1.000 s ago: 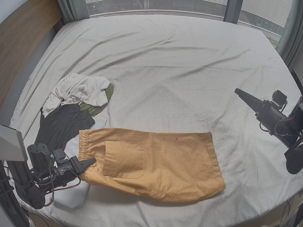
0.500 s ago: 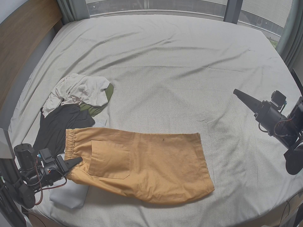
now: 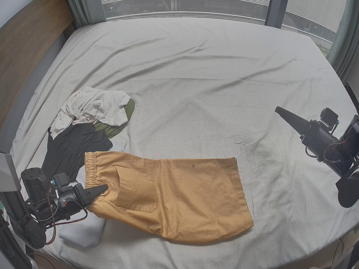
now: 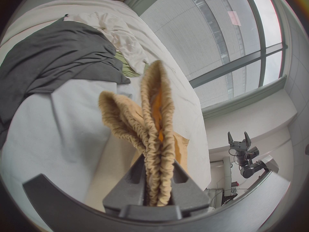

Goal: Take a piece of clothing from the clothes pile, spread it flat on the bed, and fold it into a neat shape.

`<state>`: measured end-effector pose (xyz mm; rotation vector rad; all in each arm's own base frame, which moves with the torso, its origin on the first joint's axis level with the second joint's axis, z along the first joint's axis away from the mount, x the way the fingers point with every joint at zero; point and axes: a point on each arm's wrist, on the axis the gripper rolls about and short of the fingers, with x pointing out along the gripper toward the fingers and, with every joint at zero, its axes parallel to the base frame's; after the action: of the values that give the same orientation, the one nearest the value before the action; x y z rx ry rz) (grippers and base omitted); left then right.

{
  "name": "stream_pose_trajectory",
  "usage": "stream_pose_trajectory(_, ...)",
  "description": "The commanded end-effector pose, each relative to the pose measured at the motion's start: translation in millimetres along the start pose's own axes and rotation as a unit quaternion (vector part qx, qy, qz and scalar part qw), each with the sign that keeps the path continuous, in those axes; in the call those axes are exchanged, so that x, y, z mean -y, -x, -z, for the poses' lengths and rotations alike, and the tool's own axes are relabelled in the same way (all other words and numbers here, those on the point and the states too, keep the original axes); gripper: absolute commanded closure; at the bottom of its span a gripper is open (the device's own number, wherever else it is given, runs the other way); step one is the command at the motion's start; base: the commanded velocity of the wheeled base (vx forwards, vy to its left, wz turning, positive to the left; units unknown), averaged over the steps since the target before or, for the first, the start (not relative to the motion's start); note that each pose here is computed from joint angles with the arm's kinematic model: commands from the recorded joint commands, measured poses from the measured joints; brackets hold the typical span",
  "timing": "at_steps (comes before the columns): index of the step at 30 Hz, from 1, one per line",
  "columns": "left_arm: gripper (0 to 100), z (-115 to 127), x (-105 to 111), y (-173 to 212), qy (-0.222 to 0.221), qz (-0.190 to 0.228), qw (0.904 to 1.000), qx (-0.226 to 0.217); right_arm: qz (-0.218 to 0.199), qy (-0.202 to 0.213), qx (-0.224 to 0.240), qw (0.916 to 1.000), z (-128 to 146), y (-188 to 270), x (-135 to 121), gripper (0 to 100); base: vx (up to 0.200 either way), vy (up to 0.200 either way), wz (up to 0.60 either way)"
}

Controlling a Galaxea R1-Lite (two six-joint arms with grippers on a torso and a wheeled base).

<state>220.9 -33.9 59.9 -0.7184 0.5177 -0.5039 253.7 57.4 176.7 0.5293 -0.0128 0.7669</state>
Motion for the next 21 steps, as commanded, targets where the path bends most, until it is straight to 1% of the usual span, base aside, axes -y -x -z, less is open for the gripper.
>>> stream_pose_trajectory(1, 100, 5, 16, -14, -0.020, 0.028, 0.9993, -0.011, -0.001, -0.001, -0.001, 1.0000, 1, 0, 0, 0, 0.000, 0.000, 0.00)
stream_pose_trajectory(5, 100, 10, 27, -23, -0.032, 0.052, 0.9979, -0.023, 0.000, 0.000, -0.001, 1.0000, 0, 0, 0, 0, 0.000, 0.000, 0.00)
stream_pose_trajectory(11, 100, 19, 39, -37, -0.043, 0.074, 0.9954, -0.042, 0.000, 0.001, 0.001, 1.0000, 0, 0, 0, 0, 0.000, 0.000, 0.00)
stream_pose_trajectory(12, 100, 19, 39, -37, -0.043, 0.074, 0.9954, -0.042, 0.000, 0.001, 0.001, 1.0000, 0, 0, 0, 0, 0.000, 0.000, 0.00)
stream_pose_trajectory(16, 100, 23, 52, -49, -0.054, 0.096, 0.9930, -0.042, 0.000, 0.000, 0.000, 1.0000, 0, 0, 1, 0, 0.000, 0.000, 0.00)
stream_pose_trajectory(21, 100, 25, 62, -65, -0.054, 0.122, 0.9899, -0.047, 0.000, 0.000, 0.000, 1.0000, 0, 0, 1, 0, 0.000, 0.000, 0.00)
